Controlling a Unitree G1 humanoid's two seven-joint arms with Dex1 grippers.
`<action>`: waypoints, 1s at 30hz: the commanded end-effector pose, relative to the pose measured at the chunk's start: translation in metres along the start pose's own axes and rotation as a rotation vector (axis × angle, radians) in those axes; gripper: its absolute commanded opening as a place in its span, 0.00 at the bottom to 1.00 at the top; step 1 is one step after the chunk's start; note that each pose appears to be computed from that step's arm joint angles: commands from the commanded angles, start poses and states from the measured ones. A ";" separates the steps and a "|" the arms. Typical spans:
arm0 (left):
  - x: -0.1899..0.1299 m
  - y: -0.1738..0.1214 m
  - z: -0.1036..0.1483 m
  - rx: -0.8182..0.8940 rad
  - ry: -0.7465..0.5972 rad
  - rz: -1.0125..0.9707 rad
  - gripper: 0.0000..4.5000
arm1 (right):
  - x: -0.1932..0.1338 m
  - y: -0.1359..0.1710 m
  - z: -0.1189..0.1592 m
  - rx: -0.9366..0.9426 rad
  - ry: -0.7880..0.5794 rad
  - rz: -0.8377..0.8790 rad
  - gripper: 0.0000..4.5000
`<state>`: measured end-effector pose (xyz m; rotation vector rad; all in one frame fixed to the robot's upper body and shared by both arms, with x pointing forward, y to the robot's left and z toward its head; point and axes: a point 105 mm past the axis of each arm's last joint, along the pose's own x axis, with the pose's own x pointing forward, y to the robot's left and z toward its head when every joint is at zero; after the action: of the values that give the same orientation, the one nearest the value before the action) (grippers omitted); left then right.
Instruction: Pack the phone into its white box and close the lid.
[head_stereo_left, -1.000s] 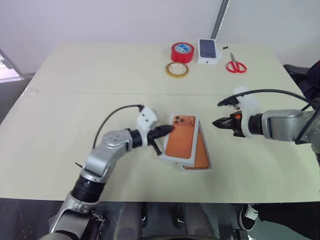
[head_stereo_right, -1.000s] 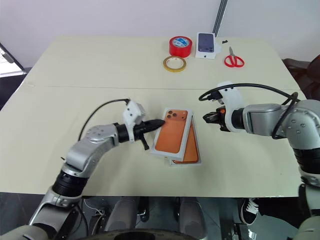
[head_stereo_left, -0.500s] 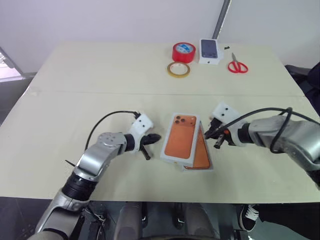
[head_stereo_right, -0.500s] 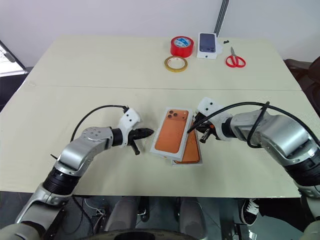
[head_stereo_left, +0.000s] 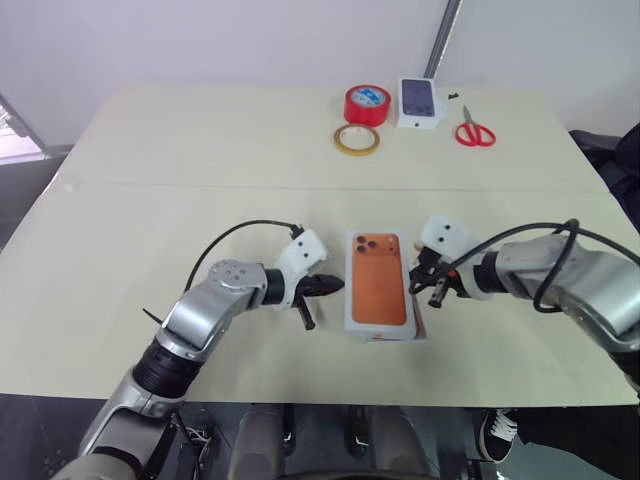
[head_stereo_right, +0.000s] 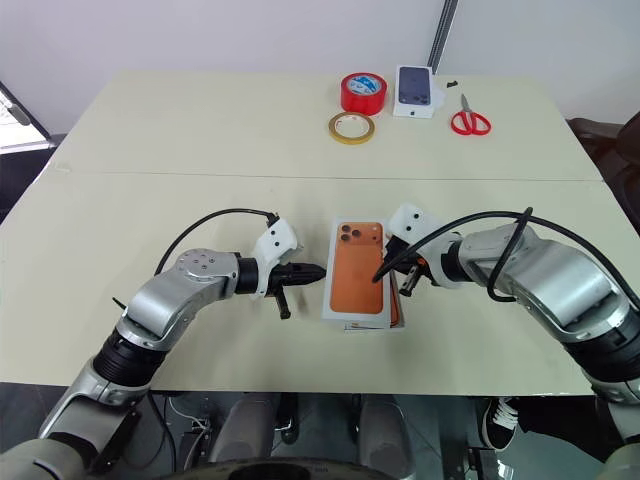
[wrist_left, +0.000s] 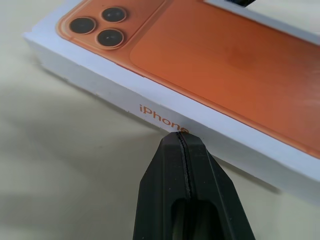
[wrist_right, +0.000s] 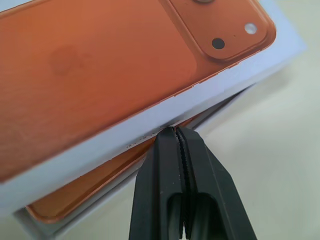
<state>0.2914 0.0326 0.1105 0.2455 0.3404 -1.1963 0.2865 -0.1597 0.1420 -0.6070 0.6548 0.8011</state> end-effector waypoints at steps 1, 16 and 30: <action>0.003 -0.022 0.021 0.050 -0.072 -0.093 0.00 | -0.006 0.014 0.011 -0.070 -0.045 0.047 0.01; 0.010 -0.030 0.019 0.039 -0.064 -0.130 0.00 | -0.008 0.003 -0.001 -0.047 -0.012 0.017 0.01; 0.015 -0.023 0.018 0.027 -0.059 -0.102 0.00 | -0.006 -0.002 -0.004 -0.034 -0.002 0.003 0.01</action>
<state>0.2816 0.0163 0.1104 0.2263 0.3412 -1.2589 0.2837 -0.1755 0.1362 -0.6380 0.6967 0.7814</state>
